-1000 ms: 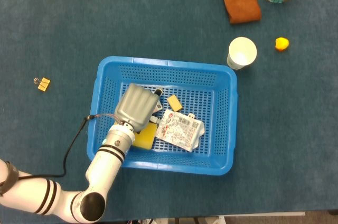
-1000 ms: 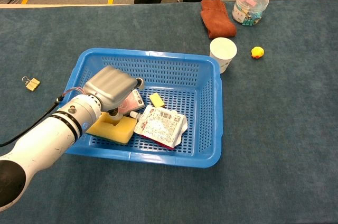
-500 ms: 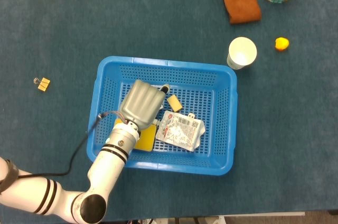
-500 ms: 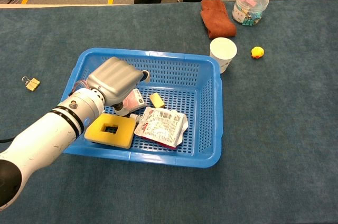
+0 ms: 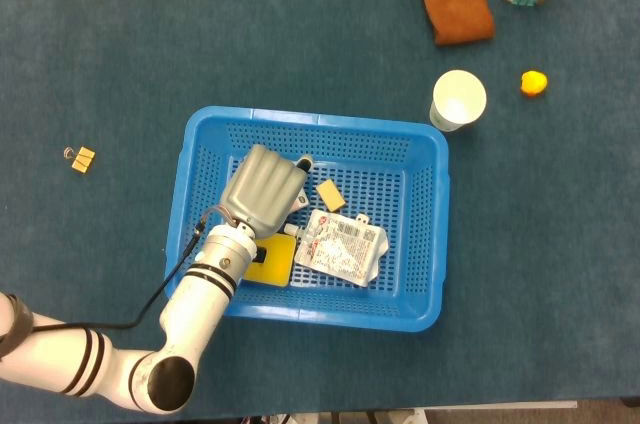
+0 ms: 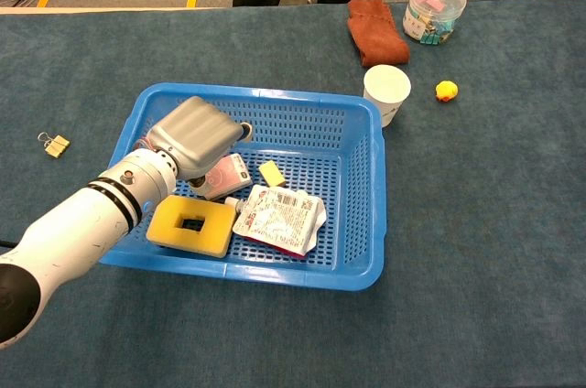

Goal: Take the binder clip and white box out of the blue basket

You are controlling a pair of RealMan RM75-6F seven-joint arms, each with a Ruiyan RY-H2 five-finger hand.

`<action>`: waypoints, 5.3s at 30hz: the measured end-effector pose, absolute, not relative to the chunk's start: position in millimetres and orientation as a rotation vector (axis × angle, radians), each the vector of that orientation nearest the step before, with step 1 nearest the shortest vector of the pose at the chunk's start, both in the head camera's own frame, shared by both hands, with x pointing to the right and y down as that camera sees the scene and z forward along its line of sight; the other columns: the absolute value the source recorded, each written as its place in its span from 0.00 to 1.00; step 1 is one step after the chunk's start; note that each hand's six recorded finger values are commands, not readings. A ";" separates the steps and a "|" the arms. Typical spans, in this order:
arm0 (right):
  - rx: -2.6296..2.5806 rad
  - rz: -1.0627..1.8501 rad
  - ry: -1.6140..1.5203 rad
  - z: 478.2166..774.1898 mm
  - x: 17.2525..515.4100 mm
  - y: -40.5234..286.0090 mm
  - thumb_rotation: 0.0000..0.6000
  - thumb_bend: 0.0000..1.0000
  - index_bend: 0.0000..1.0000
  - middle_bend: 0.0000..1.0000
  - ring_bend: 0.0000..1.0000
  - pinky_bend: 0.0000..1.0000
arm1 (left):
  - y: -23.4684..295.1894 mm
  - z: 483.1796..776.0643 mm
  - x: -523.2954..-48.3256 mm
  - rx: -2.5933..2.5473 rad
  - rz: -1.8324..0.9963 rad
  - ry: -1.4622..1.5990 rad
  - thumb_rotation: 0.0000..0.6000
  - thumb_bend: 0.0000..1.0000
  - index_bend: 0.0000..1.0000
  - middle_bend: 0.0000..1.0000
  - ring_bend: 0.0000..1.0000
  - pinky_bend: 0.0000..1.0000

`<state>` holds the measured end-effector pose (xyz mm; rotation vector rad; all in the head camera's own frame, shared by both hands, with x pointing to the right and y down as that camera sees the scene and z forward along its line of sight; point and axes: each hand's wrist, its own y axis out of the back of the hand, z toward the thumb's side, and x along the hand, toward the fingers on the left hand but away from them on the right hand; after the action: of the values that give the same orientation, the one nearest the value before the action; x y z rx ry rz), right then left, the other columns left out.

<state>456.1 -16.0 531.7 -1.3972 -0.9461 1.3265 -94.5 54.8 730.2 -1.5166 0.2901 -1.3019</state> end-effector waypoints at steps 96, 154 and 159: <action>-1.390 1.333 -0.954 535.2 448.2 -19.1 1.00 0.26 0.35 0.28 0.11 0.13 | 54.7 688.9 -100.5 -1.535 -1.157 0.276 1.00 0.16 0.48 0.84 0.78 0.88; -1.398 1.383 -0.945 549.2 447.0 -10.7 1.00 0.26 0.35 0.28 0.11 0.13 | 10.7 638.2 -301.1 -1.397 -1.563 0.833 1.00 0.16 0.17 0.38 0.31 0.48; -1.399 1.414 -0.958 553.1 453.2 -5.5 1.00 0.26 0.35 0.28 0.11 0.14 | 25.4 625.9 -332.9 -1.367 -1.591 0.923 1.00 0.16 0.17 0.36 0.29 0.44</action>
<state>453.2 -5.5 553.1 -1.3985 -0.9583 1.4142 -332.9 25.4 625.9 -1.3671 0.9232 -1.5908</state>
